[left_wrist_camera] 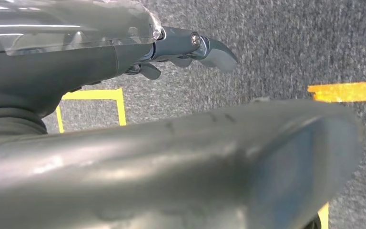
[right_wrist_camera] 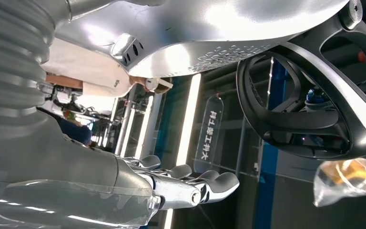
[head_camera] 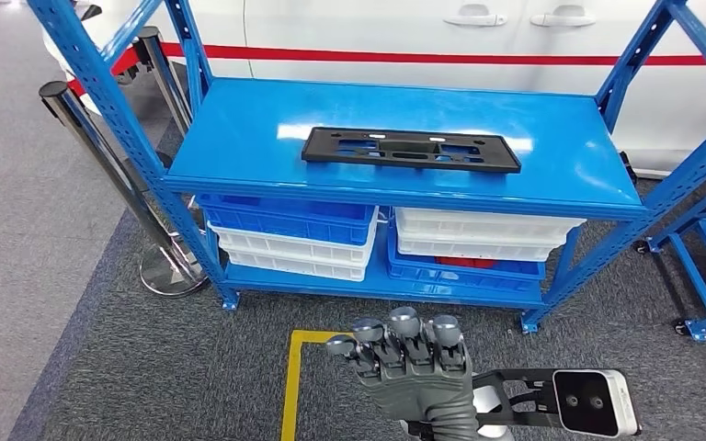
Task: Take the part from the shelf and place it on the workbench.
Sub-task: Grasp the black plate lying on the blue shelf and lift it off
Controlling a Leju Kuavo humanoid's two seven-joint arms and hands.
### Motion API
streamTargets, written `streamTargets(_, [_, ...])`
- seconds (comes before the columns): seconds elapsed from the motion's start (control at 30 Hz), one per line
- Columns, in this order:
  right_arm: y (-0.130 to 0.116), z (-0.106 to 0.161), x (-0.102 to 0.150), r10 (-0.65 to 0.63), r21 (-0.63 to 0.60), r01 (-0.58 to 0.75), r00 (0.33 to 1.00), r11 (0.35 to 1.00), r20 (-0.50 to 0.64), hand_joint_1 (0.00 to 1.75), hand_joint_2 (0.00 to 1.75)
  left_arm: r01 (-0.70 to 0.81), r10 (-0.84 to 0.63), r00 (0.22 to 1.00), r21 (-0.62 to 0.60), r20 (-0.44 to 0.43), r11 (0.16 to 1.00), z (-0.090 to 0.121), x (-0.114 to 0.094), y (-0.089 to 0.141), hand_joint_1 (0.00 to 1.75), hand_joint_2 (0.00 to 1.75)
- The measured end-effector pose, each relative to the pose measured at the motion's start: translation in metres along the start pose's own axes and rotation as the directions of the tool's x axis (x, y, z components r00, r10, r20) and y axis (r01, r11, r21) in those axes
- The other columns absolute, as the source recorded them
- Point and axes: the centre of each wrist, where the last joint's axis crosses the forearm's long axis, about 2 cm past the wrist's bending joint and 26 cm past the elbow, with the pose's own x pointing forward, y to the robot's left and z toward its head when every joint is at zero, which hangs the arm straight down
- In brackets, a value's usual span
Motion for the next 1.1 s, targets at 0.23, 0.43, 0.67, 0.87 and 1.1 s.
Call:
streamTargets(0.23, [0.0005,-0.0002,-0.0004,0.002,-0.001,-0.002,1.000,1.000,0.000,0.00,1.75,0.007,-0.007,1.000,0.006,-0.008,1.000,0.0000,0.0001,0.0002,0.00,0.00])
streamTargets(0.43, [0.0007,0.0000,-0.0005,0.002,-0.002,-0.002,1.000,1.000,-0.001,0.00,1.75,0.012,-0.011,1.000,0.015,-0.027,1.000,0.0000,-0.0012,0.0006,0.00,0.00])
streamTargets(0.67, [0.0005,-0.0008,-0.0001,0.005,-0.003,-0.005,1.000,1.000,0.002,0.00,1.75,-0.031,0.031,0.998,-0.016,-0.050,0.999,-0.0001,-0.0007,0.0003,0.00,0.00])
streamTargets(0.87, [0.0009,-0.0005,0.0001,0.008,-0.009,-0.008,1.000,1.000,0.003,0.00,1.75,-0.027,0.026,0.999,-0.015,-0.045,1.000,-0.0002,-0.0002,0.0004,0.00,0.00])
streamTargets(1.1, [0.0015,-0.0016,0.0010,0.017,-0.012,-0.016,1.000,1.000,0.007,0.00,0.44,-0.014,0.014,1.000,0.002,-0.009,1.000,-0.0002,0.0013,0.0006,0.00,0.00])
